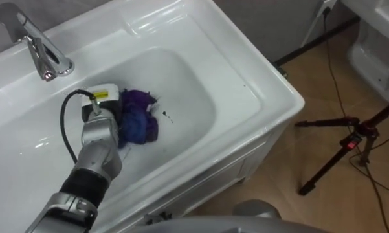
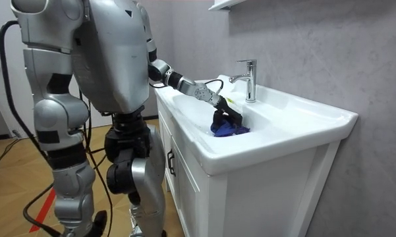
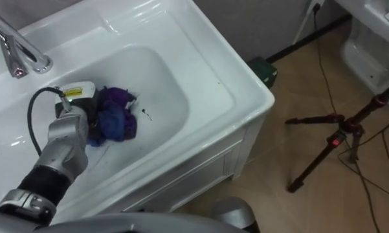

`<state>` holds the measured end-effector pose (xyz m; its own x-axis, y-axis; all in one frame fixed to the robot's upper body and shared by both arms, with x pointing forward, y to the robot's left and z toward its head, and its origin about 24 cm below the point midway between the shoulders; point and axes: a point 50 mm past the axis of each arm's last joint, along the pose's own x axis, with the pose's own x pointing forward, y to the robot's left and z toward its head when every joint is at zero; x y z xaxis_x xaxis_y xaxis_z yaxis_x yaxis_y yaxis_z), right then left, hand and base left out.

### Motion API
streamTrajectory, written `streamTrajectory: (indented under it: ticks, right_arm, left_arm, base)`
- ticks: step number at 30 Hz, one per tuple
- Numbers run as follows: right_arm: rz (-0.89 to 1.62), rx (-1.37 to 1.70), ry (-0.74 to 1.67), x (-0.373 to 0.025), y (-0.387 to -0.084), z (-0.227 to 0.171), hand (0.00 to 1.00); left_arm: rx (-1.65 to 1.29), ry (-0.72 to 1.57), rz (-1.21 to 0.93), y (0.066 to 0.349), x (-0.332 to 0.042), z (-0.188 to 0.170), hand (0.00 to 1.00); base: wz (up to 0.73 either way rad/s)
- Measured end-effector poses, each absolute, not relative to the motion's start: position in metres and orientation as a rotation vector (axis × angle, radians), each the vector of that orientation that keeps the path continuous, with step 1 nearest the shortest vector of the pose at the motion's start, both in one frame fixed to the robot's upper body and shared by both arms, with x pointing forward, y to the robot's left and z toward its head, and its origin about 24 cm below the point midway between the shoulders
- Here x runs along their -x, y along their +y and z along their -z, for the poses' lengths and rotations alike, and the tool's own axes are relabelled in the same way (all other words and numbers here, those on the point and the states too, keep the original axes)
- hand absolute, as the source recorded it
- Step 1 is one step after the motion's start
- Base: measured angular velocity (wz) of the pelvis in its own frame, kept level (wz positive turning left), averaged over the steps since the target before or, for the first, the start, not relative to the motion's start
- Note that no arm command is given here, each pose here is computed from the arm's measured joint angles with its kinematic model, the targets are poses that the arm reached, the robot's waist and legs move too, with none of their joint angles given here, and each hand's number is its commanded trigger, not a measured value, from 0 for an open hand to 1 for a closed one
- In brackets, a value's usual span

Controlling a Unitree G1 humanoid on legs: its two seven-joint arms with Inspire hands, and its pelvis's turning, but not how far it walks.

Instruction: Wipe basin

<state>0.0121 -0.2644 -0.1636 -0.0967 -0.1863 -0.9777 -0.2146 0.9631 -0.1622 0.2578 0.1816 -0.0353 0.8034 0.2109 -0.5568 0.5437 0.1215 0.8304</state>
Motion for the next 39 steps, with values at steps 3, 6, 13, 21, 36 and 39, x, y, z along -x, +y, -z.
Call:
streamTrajectory:
  ticks: [3, 6, 13, 21, 36, 39]
  right_arm:
    - [-0.015, 0.309, 1.650, -0.021, -0.264, 0.164, 0.00]
    - [-0.010, 0.339, 1.623, -0.027, -0.262, 0.164, 0.00]
    - [-0.023, 0.355, 1.593, -0.027, -0.258, 0.166, 0.00]
    - [-0.054, 0.388, 1.592, -0.025, -0.256, 0.166, 0.00]
    - [-0.079, 0.408, 1.571, -0.032, -0.256, 0.166, 0.00]
    - [-0.086, 0.419, 1.576, -0.033, -0.257, 0.166, 0.00]
  left_arm:
    - [-1.437, 0.556, 0.292, 0.161, -0.266, 0.024, 1.00]
    - [-1.385, 0.503, 0.313, 0.147, -0.272, 0.017, 1.00]
    - [-1.252, 0.435, 0.347, 0.132, -0.275, 0.004, 1.00]
    - [-1.215, 0.400, 0.392, 0.122, -0.274, 0.000, 1.00]
    - [-1.215, 0.336, 0.448, 0.111, -0.273, -0.006, 1.00]
    - [-1.264, 0.320, 0.457, 0.111, -0.269, -0.003, 1.00]
  base:
    - [0.03]
    - [0.11]
    - [0.07]
    - [0.03]
    - [0.01]
    - [-0.07]
